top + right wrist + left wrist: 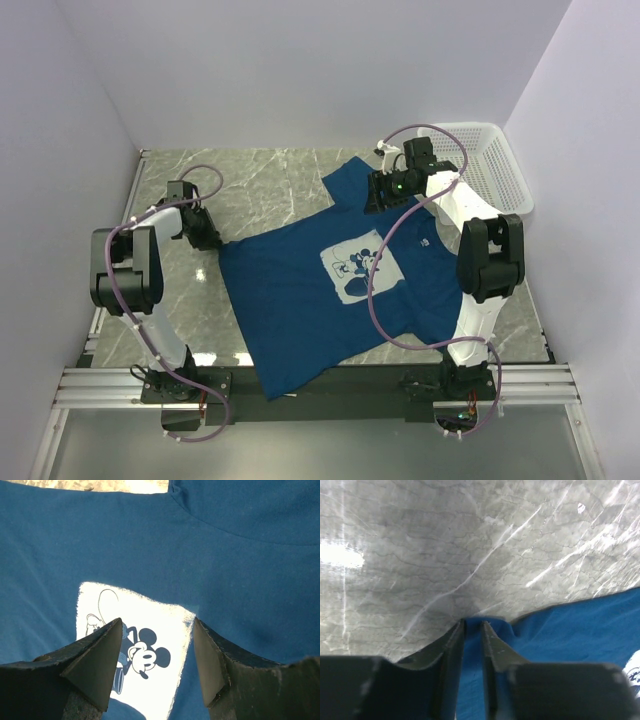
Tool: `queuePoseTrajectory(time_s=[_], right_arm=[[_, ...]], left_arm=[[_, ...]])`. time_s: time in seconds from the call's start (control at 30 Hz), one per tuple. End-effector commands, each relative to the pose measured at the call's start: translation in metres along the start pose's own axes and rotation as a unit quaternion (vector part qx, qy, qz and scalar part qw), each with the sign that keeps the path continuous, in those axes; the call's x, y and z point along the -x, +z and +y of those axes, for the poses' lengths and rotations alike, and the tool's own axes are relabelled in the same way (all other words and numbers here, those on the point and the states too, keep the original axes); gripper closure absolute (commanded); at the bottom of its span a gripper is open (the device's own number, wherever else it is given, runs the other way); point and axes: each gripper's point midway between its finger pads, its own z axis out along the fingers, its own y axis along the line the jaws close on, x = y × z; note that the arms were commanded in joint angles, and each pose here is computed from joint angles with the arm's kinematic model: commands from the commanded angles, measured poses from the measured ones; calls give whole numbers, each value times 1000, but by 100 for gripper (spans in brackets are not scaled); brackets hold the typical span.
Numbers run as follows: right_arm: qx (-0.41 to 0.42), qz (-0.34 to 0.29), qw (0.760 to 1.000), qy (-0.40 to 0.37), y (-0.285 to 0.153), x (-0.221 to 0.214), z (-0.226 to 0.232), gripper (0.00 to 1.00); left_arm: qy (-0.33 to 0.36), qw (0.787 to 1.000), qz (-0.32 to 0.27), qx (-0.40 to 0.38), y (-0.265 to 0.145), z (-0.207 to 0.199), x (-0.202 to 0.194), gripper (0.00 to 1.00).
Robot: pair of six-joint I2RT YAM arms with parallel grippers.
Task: Fold and stack the t-shirts
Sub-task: Fold the tshirt
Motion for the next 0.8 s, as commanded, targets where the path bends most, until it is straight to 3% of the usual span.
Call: queuePoseTrajectory(time_s=[0.0, 0.23, 0.6, 0.63, 0.73, 0.77], right_arm=[[4, -31, 999, -17, -15, 20, 11, 34], [-16, -22, 999, -26, -13, 17, 2, 34], [-32, -16, 999, -26, -10, 18, -8, 34], [-32, -15, 999, -26, -9, 18, -8, 34], [-32, -14, 999, -25, -9, 17, -9, 33], [-31, -14, 999, -25, -8, 17, -8, 33]], left_arm=[[1, 997, 66, 45, 14, 24, -40, 76], [6, 999, 46, 28, 5, 15, -31, 99], [-10, 998, -50, -38, -54, -9, 3, 99], [-12, 998, -48, -41, -56, -9, 2, 80], [-18, 998, -40, -37, -59, -5, -4, 52], [-20, 999, -38, -33, -59, -2, -6, 50]])
